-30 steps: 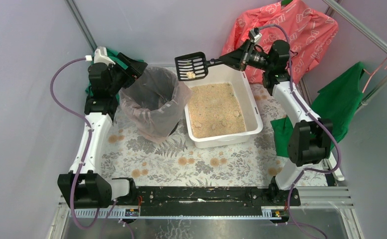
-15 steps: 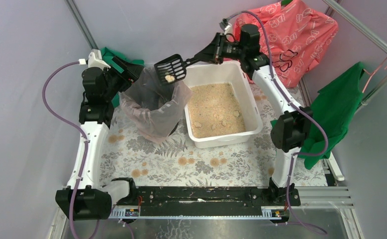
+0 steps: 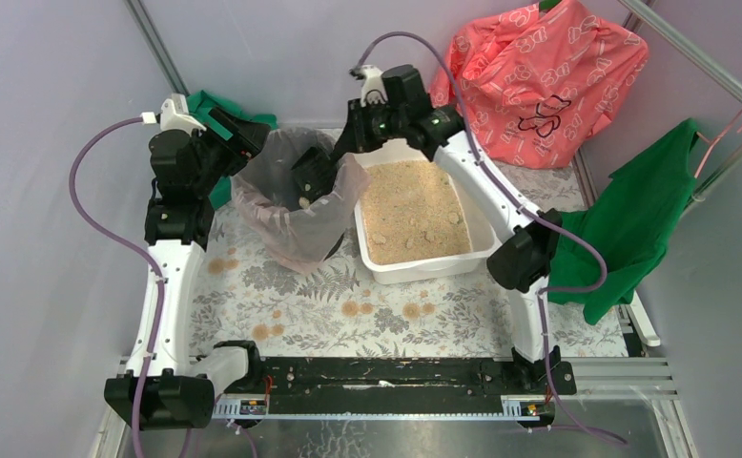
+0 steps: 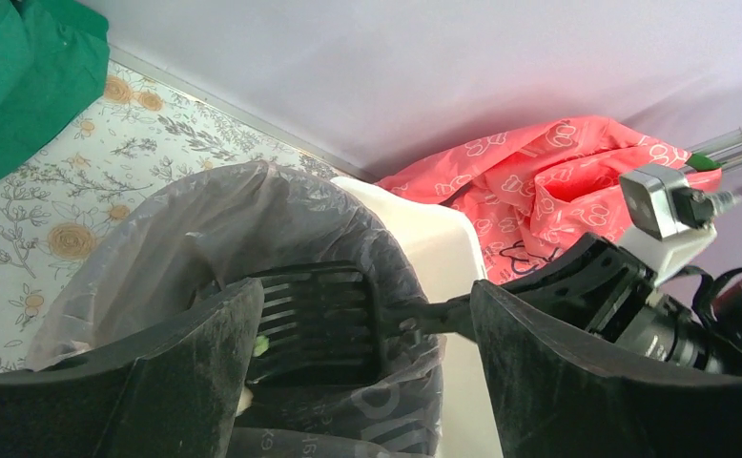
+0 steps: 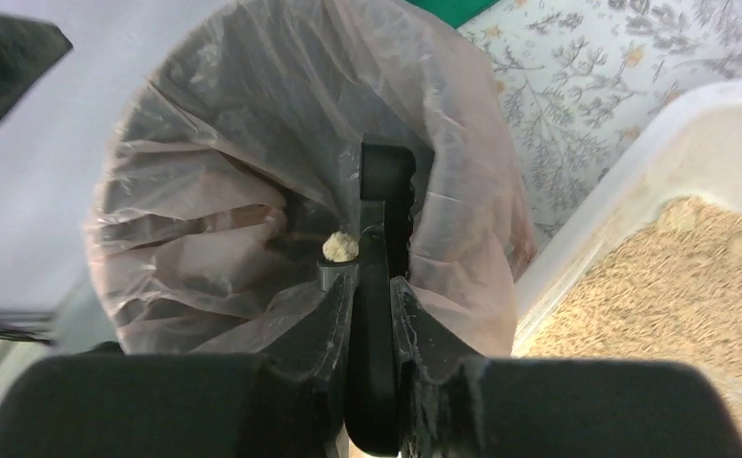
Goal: Clean the litter box
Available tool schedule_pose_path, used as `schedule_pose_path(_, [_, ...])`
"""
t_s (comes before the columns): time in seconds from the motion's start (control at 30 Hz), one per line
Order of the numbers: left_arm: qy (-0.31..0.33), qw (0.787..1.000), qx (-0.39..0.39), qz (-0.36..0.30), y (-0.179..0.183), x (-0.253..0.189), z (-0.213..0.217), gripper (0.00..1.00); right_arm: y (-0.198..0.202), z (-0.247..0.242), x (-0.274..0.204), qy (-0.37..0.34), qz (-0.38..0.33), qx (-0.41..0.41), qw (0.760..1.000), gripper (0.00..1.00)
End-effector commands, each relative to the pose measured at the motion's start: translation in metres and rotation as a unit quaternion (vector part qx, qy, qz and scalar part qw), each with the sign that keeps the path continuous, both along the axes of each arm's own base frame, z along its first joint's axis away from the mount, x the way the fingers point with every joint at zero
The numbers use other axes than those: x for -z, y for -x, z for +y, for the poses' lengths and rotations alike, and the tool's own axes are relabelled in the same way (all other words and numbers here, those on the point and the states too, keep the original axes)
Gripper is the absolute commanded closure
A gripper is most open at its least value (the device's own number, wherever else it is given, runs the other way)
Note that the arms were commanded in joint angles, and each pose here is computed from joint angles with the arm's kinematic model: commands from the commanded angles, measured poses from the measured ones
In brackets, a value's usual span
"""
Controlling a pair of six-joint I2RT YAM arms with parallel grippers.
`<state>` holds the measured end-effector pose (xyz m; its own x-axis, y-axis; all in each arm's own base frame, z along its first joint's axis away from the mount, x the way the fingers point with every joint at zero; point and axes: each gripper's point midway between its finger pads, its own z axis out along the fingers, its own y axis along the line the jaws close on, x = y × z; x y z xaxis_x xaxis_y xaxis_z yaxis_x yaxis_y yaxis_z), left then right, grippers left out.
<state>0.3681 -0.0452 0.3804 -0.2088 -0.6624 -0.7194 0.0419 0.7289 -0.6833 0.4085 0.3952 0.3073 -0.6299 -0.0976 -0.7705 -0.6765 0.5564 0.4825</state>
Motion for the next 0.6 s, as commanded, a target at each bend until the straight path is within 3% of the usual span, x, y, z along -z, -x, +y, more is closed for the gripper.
schedule_pose_path(0.0, [-0.015, 1.000, -0.006, -0.010, 0.000, -0.006, 0.005, 0.12, 0.002, 0.009, -0.035, 0.062, -0.160, 0.011, 0.985, 1.00])
schedule_pose_path(0.2, [-0.036, 0.999, -0.007, -0.006, 0.002, -0.003, 0.003, 0.11, 0.011, 0.020, -0.069, 0.095, -0.262, 0.039, 0.960, 1.00])
schedule_pose_path(0.3, [-0.042, 0.999, -0.009, -0.001, 0.004, 0.000, 0.003, 0.11, 0.014, 0.025, -0.085, 0.060, -0.261, 0.047, 0.962, 1.00])
schedule_pose_path(0.47, [-0.045, 0.999, -0.005, -0.001, 0.002, -0.001, 0.000, 0.11, 0.021, 0.025, -0.132, -0.095, -0.187, 0.024, 0.977, 1.00])
schedule_pose_path(0.57, [-0.051, 0.999, -0.014, 0.000, 0.001, -0.002, 0.004, 0.10, 0.014, 0.003, -0.170, -0.185, -0.161, 0.017, 0.969, 1.00])
